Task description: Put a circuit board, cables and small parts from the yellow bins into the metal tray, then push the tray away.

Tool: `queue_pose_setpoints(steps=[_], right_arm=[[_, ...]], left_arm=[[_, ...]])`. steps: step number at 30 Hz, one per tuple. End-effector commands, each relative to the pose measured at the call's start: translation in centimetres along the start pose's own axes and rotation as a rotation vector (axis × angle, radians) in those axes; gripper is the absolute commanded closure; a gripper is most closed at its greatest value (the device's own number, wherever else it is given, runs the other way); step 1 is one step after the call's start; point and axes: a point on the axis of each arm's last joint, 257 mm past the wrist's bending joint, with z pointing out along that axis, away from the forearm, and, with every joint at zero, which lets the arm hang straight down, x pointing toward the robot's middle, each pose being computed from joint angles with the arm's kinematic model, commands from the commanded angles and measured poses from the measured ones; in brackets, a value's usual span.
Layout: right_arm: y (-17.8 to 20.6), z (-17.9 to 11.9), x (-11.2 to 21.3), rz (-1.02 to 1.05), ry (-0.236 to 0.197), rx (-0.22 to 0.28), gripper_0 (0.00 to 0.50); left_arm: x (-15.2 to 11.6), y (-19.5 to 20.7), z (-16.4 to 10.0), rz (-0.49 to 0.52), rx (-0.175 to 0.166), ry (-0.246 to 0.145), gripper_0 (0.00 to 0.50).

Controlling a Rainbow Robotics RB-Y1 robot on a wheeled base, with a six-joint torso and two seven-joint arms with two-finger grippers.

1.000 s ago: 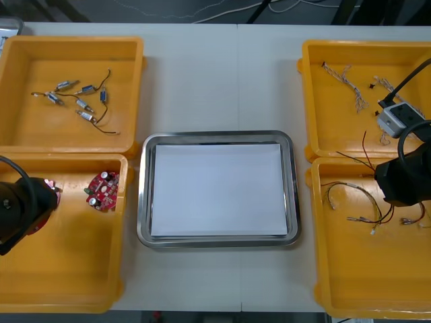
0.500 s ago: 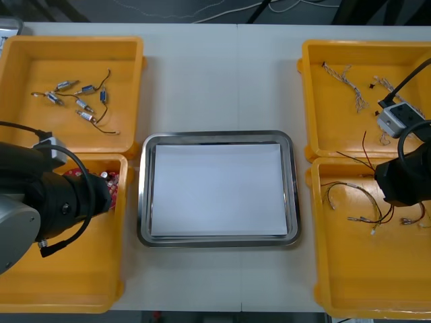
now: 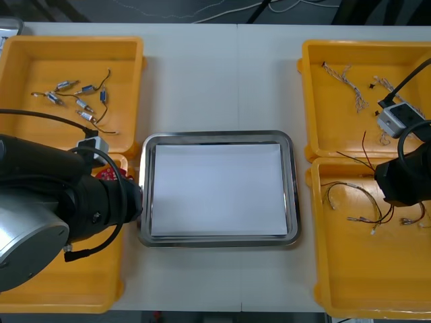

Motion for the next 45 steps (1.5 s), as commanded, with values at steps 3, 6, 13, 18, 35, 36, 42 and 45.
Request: queue_pose_setpoints(steps=[3, 6, 13, 18, 35, 36, 42, 45], right_arm=[[-0.3, -1.1, -0.7, -0.007, -0.019, 0.032, 0.5], [-0.3, -1.1, -0.7, -0.007, -0.019, 0.032, 0.5], [-0.3, -1.1, -0.7, -0.007, -0.019, 0.032, 0.5], [-0.3, -1.1, -0.7, -0.007, -0.019, 0.032, 0.5], [-0.3, -1.1, -0.7, -0.007, -0.019, 0.032, 0.5], [-0.3, -1.1, -0.7, -0.007, -0.019, 0.032, 0.5], [-0.3, -1.1, -0.7, -0.007, -0.019, 0.032, 0.5], [-0.3, -1.1, -0.7, -0.007, -0.019, 0.032, 0.5]], left_arm=[[-0.1, -1.9, -0.5, 0.18, 0.022, -0.003, 0.5], [-0.2, -1.9, 0.0, 0.184, 0.016, 0.013, 0.5], [-1.2, -2.4, 0.6, 0.193, 0.013, 0.021, 0.5], [-1.3, -3.6, 0.4, 0.195, 0.045, 0.03, 0.5], [0.8, -6.1, 2.7, 0.201, 0.022, 0.093, 0.5], [1.0, -6.3, 2.9, 0.202, 0.019, 0.098, 0.5], [1.9, -7.6, 3.9, 0.203, 0.013, 0.121, 0.5], [2.4, -8.4, 4.5, 0.205, 0.008, 0.133, 0.5]])
